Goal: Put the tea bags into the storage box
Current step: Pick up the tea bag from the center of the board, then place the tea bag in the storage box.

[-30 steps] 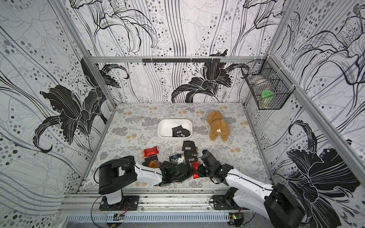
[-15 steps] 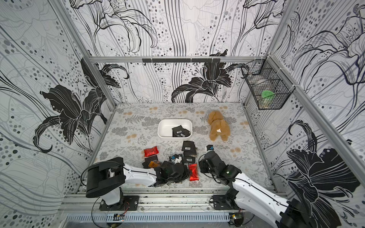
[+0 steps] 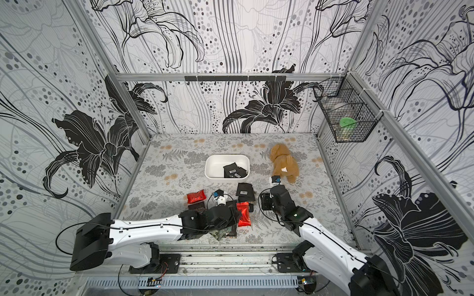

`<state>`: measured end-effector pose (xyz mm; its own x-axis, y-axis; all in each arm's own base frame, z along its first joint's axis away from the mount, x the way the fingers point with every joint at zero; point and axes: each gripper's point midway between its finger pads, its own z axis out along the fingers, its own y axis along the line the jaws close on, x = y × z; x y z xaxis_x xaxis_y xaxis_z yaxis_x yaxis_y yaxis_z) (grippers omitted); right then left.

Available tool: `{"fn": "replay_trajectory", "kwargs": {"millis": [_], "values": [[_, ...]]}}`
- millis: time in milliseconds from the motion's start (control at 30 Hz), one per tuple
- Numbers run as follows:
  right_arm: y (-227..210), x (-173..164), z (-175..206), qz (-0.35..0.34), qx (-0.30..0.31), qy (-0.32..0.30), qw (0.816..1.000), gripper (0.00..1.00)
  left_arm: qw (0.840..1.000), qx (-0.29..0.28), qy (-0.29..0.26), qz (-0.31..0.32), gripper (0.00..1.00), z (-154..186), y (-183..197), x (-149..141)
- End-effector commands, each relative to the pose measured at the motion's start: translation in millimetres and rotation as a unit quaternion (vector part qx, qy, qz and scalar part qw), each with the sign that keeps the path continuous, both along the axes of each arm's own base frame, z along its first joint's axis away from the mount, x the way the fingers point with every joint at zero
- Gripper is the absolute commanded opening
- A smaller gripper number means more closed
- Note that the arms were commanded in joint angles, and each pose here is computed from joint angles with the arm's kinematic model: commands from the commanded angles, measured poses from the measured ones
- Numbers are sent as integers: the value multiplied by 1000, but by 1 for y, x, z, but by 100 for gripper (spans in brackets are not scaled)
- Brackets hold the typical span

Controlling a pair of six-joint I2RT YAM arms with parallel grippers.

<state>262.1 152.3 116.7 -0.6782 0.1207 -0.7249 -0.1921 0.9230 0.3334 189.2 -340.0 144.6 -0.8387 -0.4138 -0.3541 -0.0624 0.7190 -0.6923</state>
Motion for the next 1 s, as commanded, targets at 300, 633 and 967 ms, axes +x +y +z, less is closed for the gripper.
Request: {"fn": "replay_trajectory", "kwargs": {"millis": [300, 633, 967], "values": [[26, -4, -19, 64, 55, -8, 996, 40, 978, 147, -93, 111, 0, 57, 72, 158], [33, -8, -24, 88, 65, -3, 994, 44, 958, 242, -52, 144, 0, 13, 82, 261], [34, -8, -31, 94, 53, 4, 994, 47, 947, 276, -41, 162, 51, 1, 114, 280]]}}
